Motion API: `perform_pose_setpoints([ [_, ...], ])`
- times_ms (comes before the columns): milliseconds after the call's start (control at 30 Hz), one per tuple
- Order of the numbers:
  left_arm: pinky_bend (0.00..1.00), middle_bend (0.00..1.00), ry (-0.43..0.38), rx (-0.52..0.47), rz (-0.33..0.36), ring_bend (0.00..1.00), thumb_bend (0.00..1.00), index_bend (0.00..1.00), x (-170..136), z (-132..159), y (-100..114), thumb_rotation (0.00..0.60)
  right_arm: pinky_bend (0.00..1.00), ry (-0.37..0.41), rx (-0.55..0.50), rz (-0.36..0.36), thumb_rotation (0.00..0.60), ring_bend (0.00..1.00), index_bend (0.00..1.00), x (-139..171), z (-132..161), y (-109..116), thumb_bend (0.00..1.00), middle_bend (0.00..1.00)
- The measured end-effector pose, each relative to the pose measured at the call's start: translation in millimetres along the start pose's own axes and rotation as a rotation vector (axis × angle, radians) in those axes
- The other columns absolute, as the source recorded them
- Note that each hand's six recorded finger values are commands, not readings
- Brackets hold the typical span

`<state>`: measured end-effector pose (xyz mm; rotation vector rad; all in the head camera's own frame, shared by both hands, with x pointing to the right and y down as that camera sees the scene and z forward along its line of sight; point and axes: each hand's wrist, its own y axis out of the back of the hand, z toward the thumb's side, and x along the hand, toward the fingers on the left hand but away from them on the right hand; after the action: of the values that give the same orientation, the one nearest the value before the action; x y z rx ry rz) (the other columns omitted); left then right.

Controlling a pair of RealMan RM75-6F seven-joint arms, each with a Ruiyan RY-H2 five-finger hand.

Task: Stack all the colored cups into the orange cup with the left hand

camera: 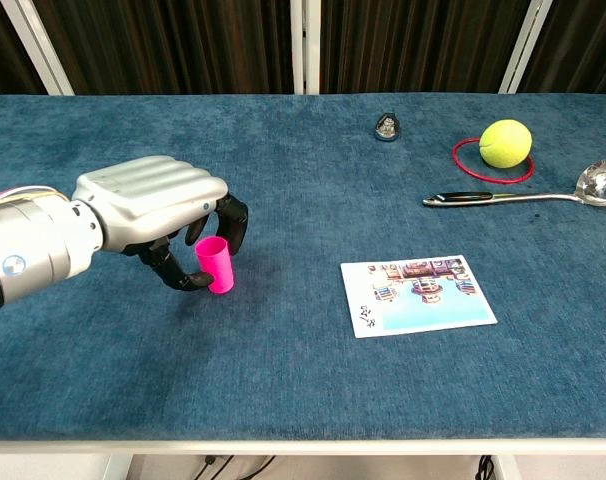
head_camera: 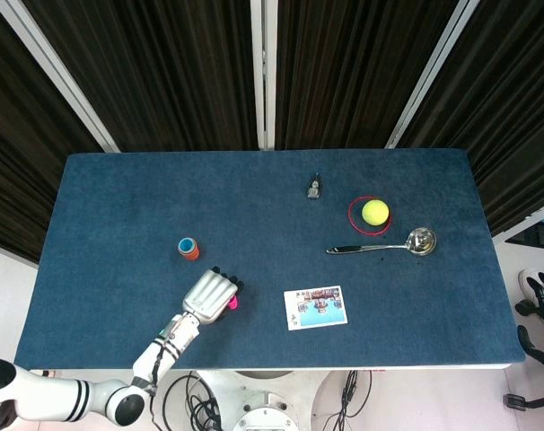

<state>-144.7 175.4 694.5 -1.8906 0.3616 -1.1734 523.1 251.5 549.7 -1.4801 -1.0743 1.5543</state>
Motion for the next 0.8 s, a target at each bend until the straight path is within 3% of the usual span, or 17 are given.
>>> perform_pose_setpoints([
  [267, 0.41, 0.47, -0.009, -0.005, 0.030, 0.53, 0.30, 0.49, -4.1, 1.7, 11.4, 0.600, 0.00, 0.001, 0.001, -0.005, 0.600, 0.00, 0.00, 0.4, 0.7, 1.3, 0.37, 0.00],
  [467, 0.41, 0.47, 0.008, 0.018, 0.097, 0.53, 0.30, 0.49, -7.9, -6.6, 39.7, 0.600, 0.00, 0.003, 0.002, -0.006, 0.600, 0.00, 0.00, 0.0, 1.8, 2.2, 0.37, 0.00],
  [800, 0.42, 0.47, 0.152, 0.048, 0.186, 0.53, 0.30, 0.49, -4.8, -59.3, 90.9, 0.600, 0.00, 0.017, 0.005, -0.017, 0.600, 0.00, 0.00, 0.3, 6.8, 5.7, 0.37, 0.00],
])
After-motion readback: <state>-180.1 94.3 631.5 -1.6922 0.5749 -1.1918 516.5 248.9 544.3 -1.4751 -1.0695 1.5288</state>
